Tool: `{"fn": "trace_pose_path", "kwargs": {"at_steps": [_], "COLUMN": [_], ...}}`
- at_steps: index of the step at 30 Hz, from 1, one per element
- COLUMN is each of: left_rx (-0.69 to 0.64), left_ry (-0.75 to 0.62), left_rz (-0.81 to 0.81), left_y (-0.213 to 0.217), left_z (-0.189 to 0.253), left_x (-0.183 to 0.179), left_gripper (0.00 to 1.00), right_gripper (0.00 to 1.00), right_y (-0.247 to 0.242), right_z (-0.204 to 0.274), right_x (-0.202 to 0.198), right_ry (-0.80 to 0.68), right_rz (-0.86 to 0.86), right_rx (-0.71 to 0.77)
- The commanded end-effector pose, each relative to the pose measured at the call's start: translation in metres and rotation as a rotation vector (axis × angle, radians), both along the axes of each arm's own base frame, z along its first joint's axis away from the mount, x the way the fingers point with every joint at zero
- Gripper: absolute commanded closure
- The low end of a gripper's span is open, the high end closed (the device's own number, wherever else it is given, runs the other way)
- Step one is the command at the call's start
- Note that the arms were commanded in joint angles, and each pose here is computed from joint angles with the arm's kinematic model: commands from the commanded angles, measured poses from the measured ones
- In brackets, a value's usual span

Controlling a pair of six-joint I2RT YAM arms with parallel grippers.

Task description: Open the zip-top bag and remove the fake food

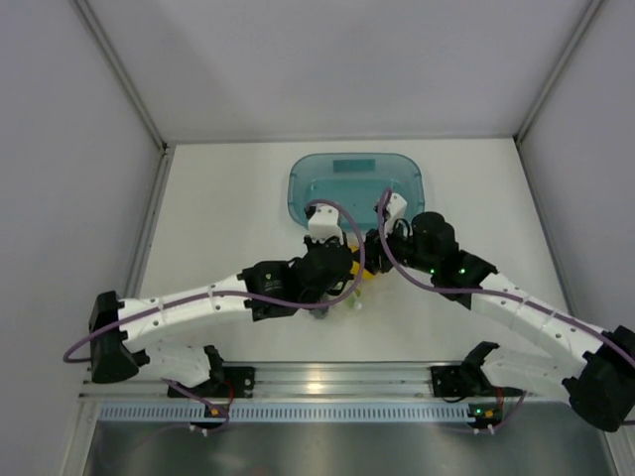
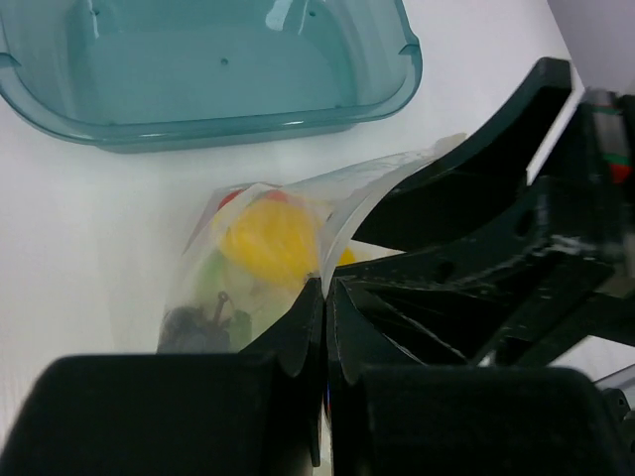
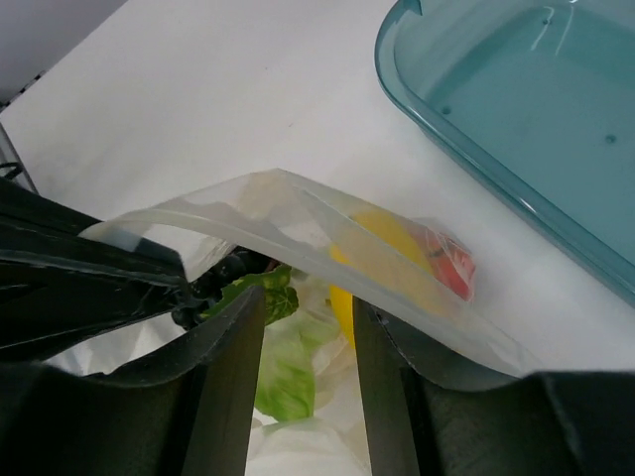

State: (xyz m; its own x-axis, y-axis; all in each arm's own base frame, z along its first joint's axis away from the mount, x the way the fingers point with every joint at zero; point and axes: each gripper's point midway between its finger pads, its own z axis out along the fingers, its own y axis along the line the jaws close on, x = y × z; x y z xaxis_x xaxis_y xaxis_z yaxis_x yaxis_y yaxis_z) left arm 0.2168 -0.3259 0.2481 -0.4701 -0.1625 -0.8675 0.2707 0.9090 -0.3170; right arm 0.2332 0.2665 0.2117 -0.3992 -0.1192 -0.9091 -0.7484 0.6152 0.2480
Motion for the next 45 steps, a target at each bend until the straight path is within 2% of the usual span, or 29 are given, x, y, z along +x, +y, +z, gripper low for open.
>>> {"fn": "trace_pose_path", "kwargs": {"at_steps": [1,7,20,25,28,31,32,38,45], "left_rx": [-0.106,-0.145,-0.147,-0.143,-0.139,-0.144,-0.143,-0.139,-0.138], "left_ry": [-0.034,0.004,0.051,0.062,0.066,0.069,0.069,0.06,0.044], "left_rz": [0.036,0.011,-0.005,-0.004,0.003,0.008,0.014,0.045,0.083], "left_y": [0.007,0.018,0.043,0.048,0.052,0.055,0.056,0.065,0.072], "left_z": [0.023,0.019,0.001,-0.004,-0.008,-0.009,-0.01,-0.012,-0.01], "left_x": [0.003,0.01,0.021,0.024,0.026,0.026,0.026,0.029,0.033], "left_gripper": [1.0,1.0,1.0,1.0,1.0,1.0,1.0,1.0,1.0], "right_gripper": [0.58,0.53,0.25,0.22,0.24,0.42,0.52,0.55,0.57], "right_y": [0.02,0.031,0.046,0.048,0.051,0.053,0.054,0.053,0.047], "right_z": [0.016,-0.009,-0.063,-0.087,-0.098,-0.093,-0.09,-0.058,-0.022], "right_x": [0.018,0.034,0.053,0.061,0.061,0.061,0.06,0.051,0.019], "right_ry": [-0.159,-0.187,-0.183,-0.156,-0.138,-0.144,-0.151,-0.187,-0.212], "right_rz": [0.008,0.0,-0.007,-0.035,-0.03,-0.031,-0.029,-0.034,0.02], "right_rx": [0.043,-0.026,-0.204,-0.289,-0.305,-0.282,-0.271,-0.185,-0.081]}}
